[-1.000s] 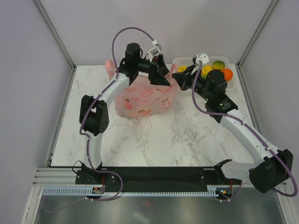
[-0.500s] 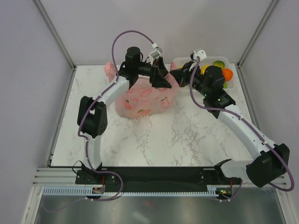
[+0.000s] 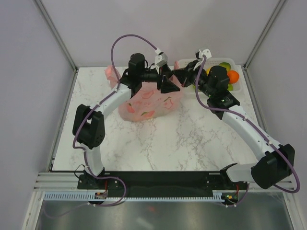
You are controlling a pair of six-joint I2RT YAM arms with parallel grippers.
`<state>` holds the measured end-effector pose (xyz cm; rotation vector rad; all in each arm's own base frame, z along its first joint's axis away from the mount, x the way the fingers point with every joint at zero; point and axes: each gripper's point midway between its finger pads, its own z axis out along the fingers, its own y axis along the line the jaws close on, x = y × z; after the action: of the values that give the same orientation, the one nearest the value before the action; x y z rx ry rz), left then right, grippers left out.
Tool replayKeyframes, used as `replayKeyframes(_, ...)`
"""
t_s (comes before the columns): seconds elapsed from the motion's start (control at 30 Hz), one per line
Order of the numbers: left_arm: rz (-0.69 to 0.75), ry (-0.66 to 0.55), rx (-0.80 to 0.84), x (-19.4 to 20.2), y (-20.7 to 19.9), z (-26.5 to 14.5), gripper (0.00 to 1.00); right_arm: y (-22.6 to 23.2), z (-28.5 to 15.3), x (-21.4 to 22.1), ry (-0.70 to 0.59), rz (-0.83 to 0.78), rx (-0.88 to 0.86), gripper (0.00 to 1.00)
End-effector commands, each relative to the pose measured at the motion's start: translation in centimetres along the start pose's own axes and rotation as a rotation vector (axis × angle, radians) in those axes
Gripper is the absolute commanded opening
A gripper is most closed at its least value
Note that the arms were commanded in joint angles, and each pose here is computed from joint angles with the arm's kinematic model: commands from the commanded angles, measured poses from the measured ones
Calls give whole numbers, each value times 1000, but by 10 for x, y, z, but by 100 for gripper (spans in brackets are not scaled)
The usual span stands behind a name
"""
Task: Place the fake fruits into the plastic bag and tie a complex knot
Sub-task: Tie the plastic bag at the center of the board.
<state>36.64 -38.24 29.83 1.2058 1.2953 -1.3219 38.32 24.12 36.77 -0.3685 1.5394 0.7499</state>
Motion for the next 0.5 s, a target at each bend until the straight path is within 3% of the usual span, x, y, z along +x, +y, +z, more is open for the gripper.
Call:
replayKeyframes(0.0,163,-31,-54,-19,4,1,74,13,4,-34,-104,9,-55,0)
replayKeyframes(0.07,165,-29,-52,-16,5,3,74,13,5,-34,-107,11,-56,0)
replayKeyframes(0.13,170,-27,-60,-14,8,5,67,13,5,-36,-114,15,-57,0)
replayKeyframes(0.27,178,-25,-71,-11,13,6,34,12,3,-41,-137,12,-46,0)
replayKeyframes(0.33,177,-24,-68,-10,14,6,23,9,2,-40,-141,15,-30,0)
replayKeyframes(0.37,176,-26,-70,-11,15,7,10,8,3,-38,-136,17,-26,4)
replayKeyframes(0.4,172,-27,-69,-12,15,7,5,6,3,-35,-124,17,-20,12)
replayKeyframes(0.47,168,-28,-75,-12,17,7,2,0,0,-30,-103,23,3,39)
